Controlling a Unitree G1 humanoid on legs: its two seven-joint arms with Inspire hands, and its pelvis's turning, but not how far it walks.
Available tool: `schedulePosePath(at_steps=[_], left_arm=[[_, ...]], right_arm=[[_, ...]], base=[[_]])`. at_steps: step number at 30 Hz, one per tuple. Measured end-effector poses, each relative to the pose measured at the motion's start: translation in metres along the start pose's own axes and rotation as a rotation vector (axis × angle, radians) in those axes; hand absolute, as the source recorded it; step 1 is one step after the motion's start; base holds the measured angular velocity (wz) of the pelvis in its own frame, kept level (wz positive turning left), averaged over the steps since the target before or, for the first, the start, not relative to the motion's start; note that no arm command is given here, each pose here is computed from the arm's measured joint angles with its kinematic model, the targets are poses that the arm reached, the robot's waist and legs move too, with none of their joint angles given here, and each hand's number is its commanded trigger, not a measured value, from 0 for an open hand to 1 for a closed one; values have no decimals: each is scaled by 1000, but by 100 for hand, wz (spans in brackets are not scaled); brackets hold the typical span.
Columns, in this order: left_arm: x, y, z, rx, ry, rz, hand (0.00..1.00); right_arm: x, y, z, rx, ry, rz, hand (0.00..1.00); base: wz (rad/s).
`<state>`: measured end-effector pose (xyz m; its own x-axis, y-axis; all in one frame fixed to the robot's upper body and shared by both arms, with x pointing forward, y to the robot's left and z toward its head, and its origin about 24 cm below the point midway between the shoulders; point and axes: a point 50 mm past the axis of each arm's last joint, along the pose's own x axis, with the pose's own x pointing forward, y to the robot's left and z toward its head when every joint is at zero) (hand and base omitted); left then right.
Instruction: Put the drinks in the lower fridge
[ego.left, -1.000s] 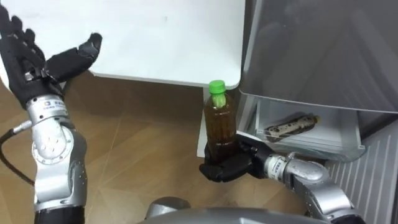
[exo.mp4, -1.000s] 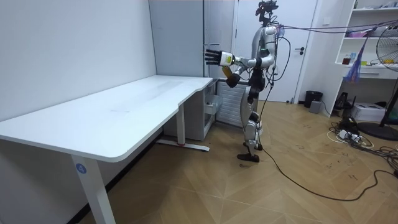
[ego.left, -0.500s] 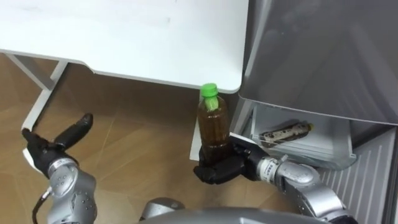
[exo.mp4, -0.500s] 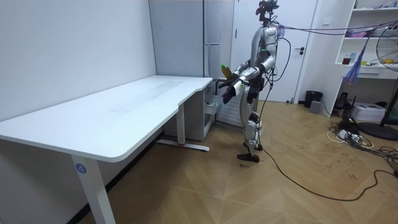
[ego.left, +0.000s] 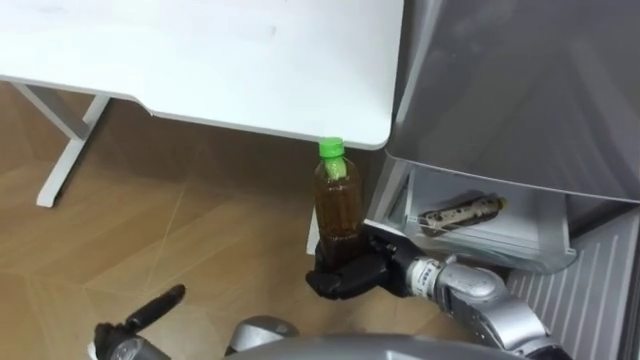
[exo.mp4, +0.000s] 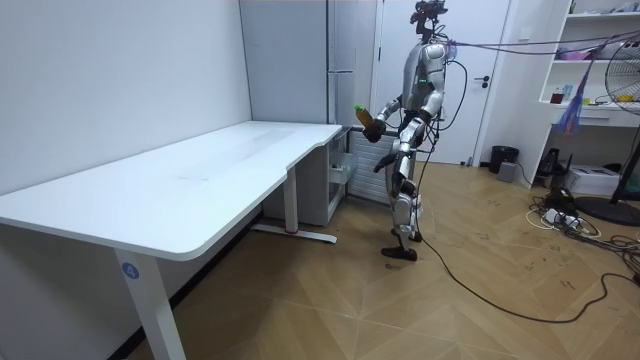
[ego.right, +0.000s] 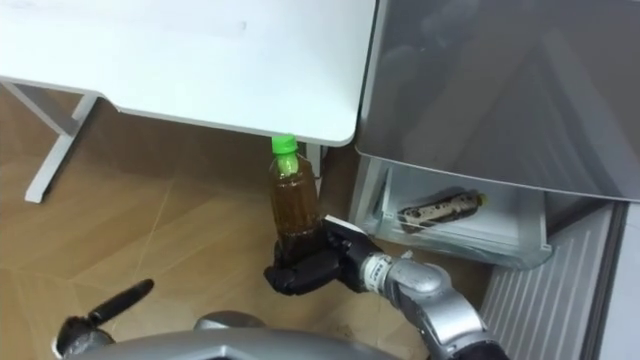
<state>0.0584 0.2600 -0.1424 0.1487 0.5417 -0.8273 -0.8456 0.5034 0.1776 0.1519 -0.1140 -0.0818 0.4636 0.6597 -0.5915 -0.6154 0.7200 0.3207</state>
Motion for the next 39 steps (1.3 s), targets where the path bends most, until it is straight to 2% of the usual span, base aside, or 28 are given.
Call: schedulePosePath(at_steps=[3, 6, 10, 14, 19, 22, 39], left_arm=[[1, 2, -8, 45, 41, -28, 0], [1, 4, -17, 152, 59, -59, 0], [1, 7, -26, 435, 43, -117, 0], [-1, -4, -31, 707, 9, -239, 0], [-3, -20, -26, 913, -55, -340, 0], [-3, -22, -25, 965, -68, -364, 0], [-3, -21, -26, 960, -70, -359, 0]], right_arm=[[0, -1, 0, 11, 13, -1, 100], [2, -4, 6, -1, 3, 2, 100], [2, -8, 14, -19, -12, 2, 100], [3, -9, 18, -24, -23, 3, 100], [4, -13, 26, -35, -43, -7, 100], [2, -18, 28, -24, -57, -33, 100], [-16, -41, 26, 53, -116, -202, 100]], base=[[0], [-1], [2], [6], [3], [-1], [0]])
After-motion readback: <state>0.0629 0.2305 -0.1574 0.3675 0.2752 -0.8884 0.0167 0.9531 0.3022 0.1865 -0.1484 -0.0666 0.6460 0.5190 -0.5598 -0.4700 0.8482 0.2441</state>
